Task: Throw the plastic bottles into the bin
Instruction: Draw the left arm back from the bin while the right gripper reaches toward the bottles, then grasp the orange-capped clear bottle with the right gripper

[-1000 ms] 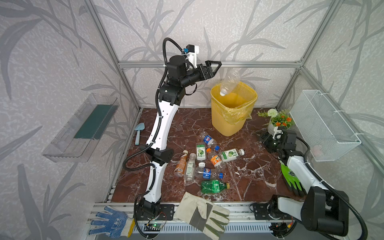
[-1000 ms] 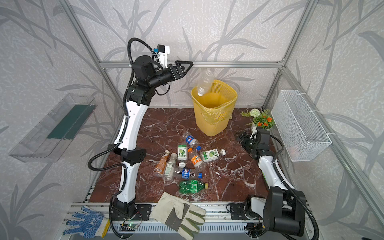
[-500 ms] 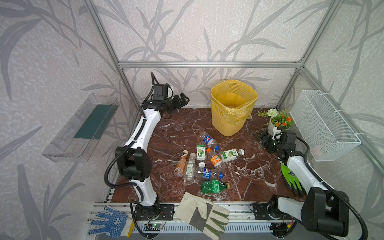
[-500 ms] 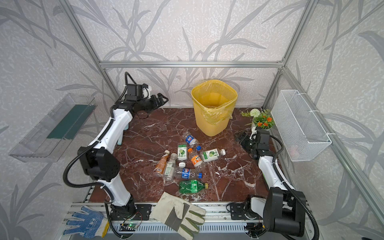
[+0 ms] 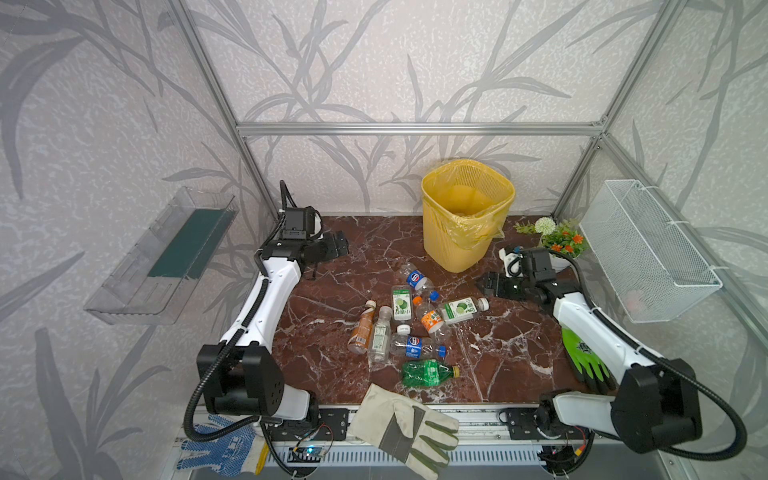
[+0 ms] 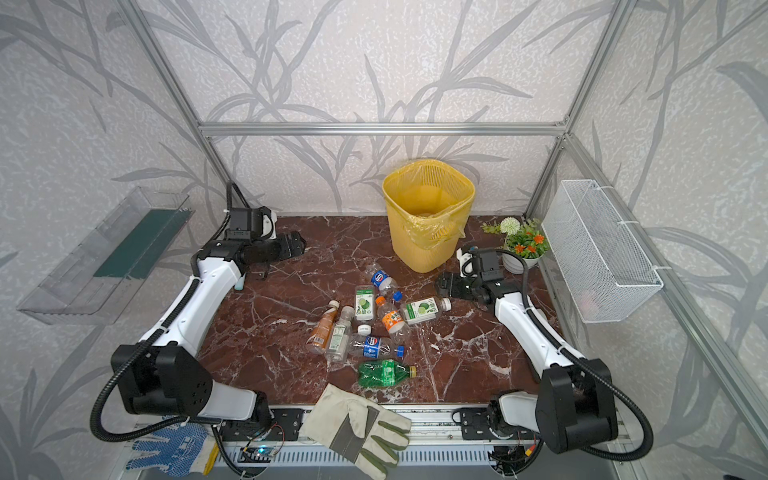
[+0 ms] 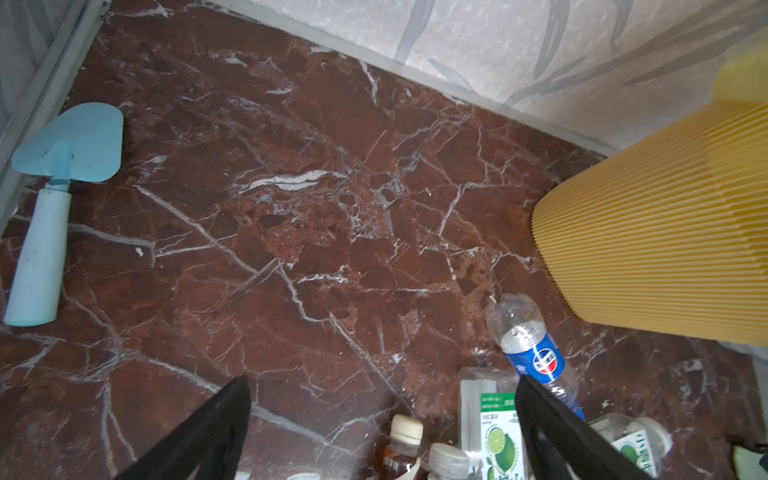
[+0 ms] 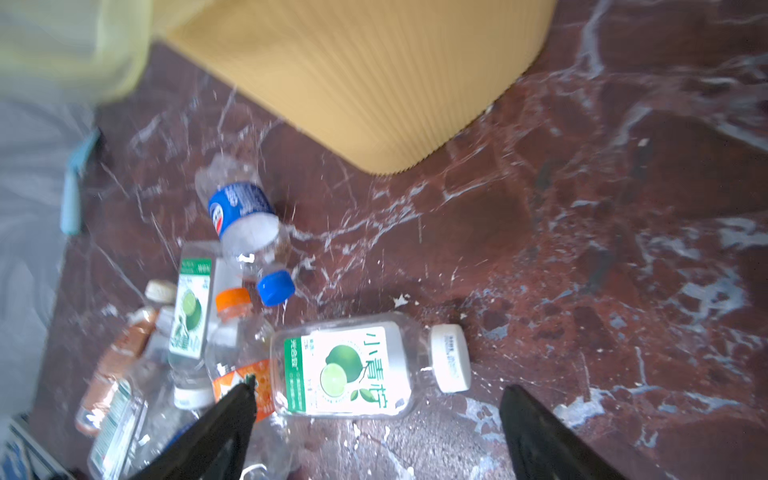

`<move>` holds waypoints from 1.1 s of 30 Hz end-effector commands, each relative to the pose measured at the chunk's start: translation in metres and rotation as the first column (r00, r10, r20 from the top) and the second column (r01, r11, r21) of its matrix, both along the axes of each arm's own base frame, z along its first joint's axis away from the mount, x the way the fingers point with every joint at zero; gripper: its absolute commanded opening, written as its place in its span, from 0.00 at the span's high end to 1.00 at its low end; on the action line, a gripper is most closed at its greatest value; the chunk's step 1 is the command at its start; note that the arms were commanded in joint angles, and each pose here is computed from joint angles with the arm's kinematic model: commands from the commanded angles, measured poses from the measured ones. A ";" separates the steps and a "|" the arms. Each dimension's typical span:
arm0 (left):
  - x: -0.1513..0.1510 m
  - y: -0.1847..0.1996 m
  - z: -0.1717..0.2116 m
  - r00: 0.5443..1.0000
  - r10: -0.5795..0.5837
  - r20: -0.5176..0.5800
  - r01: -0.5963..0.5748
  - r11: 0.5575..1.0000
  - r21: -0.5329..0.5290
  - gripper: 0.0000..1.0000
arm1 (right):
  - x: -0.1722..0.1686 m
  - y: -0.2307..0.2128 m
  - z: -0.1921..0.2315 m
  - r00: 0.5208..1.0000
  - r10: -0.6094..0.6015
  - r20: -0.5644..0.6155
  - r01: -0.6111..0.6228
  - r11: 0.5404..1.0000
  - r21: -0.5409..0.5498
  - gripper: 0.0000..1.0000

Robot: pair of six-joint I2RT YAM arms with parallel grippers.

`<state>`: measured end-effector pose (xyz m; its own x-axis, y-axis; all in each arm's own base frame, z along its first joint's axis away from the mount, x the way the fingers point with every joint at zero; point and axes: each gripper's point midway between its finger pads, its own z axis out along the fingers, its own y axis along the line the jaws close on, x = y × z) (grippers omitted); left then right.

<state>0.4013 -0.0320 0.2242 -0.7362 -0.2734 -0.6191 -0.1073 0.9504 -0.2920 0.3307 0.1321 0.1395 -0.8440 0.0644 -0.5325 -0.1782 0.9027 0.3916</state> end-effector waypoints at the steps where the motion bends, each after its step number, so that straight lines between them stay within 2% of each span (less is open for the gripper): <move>1: -0.015 0.007 -0.015 0.999 -0.022 -0.026 0.024 0.998 0.062 0.01 | -0.026 0.025 -0.013 0.974 0.217 -0.066 -0.225 0.959 -0.173 0.07; 5: -0.017 0.005 -0.035 0.998 -0.030 -0.062 0.033 0.998 0.050 0.02 | -0.043 0.055 -0.011 0.927 0.367 -0.073 -0.373 0.891 -0.259 0.07; 12: -0.014 -0.006 -0.046 0.995 -0.057 -0.086 0.055 0.998 -0.019 0.03 | -0.065 0.104 -0.011 0.867 0.497 -0.034 -0.490 0.837 -0.246 0.11; 18: -0.014 -0.008 -0.046 0.995 -0.058 -0.083 0.056 0.998 -0.032 0.03 | -0.070 0.133 -0.028 0.849 0.524 -0.068 -0.520 0.809 -0.275 0.18; 27: -0.015 -0.008 -0.043 0.995 -0.060 -0.075 0.057 0.998 -0.037 0.03 | -0.059 0.151 -0.052 0.872 0.471 -0.136 -0.489 0.817 -0.305 0.21; 32: -0.015 -0.007 -0.042 0.996 -0.057 -0.073 0.054 0.998 -0.036 0.03 | -0.053 0.156 -0.057 0.876 0.463 -0.131 -0.480 0.814 -0.327 0.26; 33: -0.015 -0.007 -0.042 0.996 -0.056 -0.073 0.053 0.998 -0.037 0.03 | -0.054 0.155 -0.068 0.876 0.456 -0.157 -0.482 0.807 -0.340 0.27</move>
